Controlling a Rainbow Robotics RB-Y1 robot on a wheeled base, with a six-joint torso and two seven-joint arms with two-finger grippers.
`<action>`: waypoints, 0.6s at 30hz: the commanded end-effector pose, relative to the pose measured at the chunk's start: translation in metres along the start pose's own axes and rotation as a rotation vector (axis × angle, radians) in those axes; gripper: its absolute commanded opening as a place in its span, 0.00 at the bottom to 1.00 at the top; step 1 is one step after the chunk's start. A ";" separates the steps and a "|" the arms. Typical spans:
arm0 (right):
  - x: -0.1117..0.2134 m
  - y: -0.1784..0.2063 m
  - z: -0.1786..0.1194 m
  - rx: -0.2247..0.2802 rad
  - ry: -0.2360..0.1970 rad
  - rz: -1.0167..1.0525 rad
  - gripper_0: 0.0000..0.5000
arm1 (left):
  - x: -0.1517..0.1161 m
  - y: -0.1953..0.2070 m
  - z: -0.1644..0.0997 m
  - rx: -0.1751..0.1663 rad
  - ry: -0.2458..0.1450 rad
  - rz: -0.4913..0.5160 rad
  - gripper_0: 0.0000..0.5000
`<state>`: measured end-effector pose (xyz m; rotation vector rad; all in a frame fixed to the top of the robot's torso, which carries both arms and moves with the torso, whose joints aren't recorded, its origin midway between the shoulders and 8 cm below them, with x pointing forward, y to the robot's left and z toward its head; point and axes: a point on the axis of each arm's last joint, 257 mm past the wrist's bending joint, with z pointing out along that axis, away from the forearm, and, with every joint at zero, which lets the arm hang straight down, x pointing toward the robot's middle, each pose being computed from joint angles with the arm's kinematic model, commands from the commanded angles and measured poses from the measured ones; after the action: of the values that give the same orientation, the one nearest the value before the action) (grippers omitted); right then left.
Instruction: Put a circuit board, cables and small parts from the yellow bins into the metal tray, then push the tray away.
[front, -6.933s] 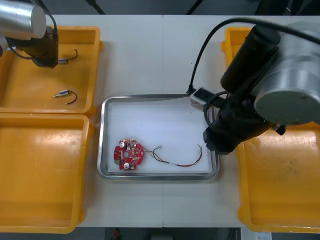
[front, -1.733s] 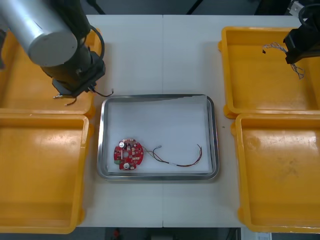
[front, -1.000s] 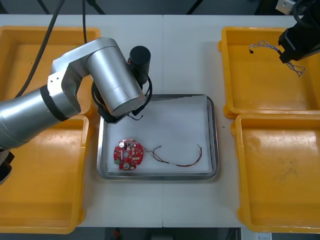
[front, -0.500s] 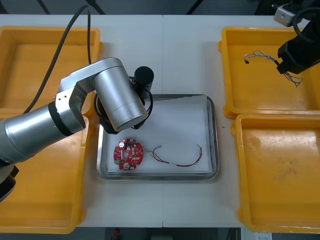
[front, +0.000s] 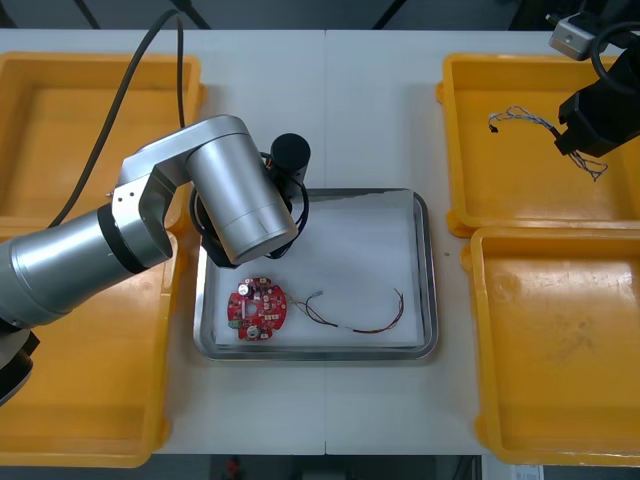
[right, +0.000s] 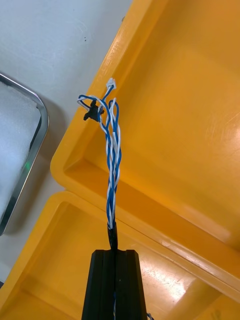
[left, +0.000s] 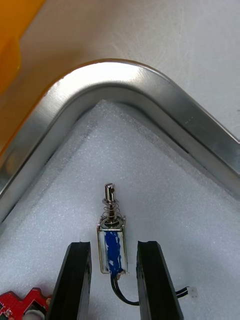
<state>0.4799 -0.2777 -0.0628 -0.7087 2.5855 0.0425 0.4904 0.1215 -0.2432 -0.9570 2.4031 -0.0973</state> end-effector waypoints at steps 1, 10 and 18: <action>-0.005 0.004 -0.010 -0.004 -0.028 -0.040 0.00 | -0.006 -0.024 -0.036 0.069 0.053 -0.023 0.58; -0.007 0.010 -0.005 -0.016 -0.029 -0.042 0.00 | -0.075 -0.034 -0.111 0.103 0.116 -0.134 0.96; -0.011 0.041 0.005 -0.010 -0.027 -0.149 0.00 | -0.150 -0.024 -0.155 0.128 0.192 -0.336 1.00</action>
<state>0.4769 -0.2600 -0.0664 -0.7589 2.5688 0.0668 0.4982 0.1542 -0.0937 -1.2491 2.4496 -0.4023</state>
